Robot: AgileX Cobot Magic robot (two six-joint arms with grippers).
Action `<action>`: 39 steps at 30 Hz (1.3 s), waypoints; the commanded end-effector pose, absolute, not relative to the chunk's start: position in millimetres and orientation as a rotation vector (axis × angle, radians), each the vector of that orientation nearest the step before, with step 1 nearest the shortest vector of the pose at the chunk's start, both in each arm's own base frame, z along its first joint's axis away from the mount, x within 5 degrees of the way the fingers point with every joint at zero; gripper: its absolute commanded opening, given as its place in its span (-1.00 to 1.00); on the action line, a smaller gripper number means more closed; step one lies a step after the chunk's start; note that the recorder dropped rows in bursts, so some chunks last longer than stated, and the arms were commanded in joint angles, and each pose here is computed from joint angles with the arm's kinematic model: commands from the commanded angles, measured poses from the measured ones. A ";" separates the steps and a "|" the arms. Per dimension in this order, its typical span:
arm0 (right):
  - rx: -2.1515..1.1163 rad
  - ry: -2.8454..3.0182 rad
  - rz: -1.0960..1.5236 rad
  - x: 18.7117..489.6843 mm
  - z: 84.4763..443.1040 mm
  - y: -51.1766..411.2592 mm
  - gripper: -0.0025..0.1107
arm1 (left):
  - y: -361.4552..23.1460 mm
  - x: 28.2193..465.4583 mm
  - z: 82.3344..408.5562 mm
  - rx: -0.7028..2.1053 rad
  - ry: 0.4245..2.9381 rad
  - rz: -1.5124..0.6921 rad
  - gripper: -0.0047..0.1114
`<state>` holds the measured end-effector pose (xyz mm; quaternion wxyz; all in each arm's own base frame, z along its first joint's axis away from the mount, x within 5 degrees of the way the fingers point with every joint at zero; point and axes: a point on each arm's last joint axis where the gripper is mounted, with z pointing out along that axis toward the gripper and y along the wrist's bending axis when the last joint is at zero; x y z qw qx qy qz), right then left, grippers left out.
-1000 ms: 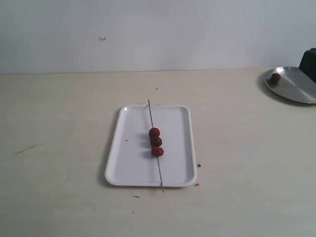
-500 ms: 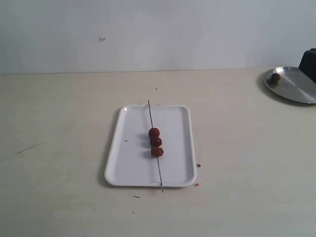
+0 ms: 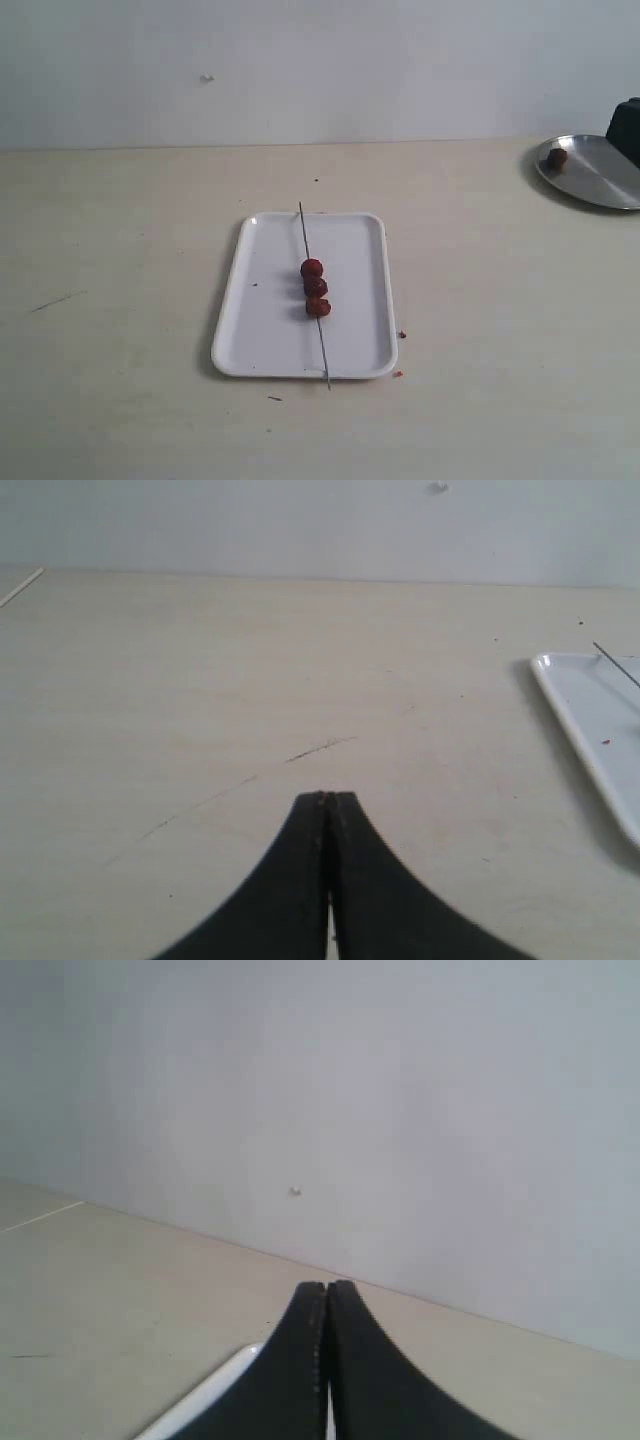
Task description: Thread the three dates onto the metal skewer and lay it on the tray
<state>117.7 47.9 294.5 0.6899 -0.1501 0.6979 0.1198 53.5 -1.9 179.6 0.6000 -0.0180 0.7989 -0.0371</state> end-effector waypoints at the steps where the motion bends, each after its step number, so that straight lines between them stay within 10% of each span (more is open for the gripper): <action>1: -0.343 1.554 0.263 116.6 293.9 47.7 -0.96 | -1.4 53.1 181.0 -0.049 1.841 -0.084 -0.92; 17: -0.302 1.557 0.153 105.6 292.7 31.5 -0.96 | -1.4 53.1 181.0 -0.047 1.841 -0.083 -0.92; 39: 0.061 1.678 -0.064 63.5 198.3 -4.8 -0.96 | -1.4 53.1 181.0 -0.045 1.841 -0.081 -0.92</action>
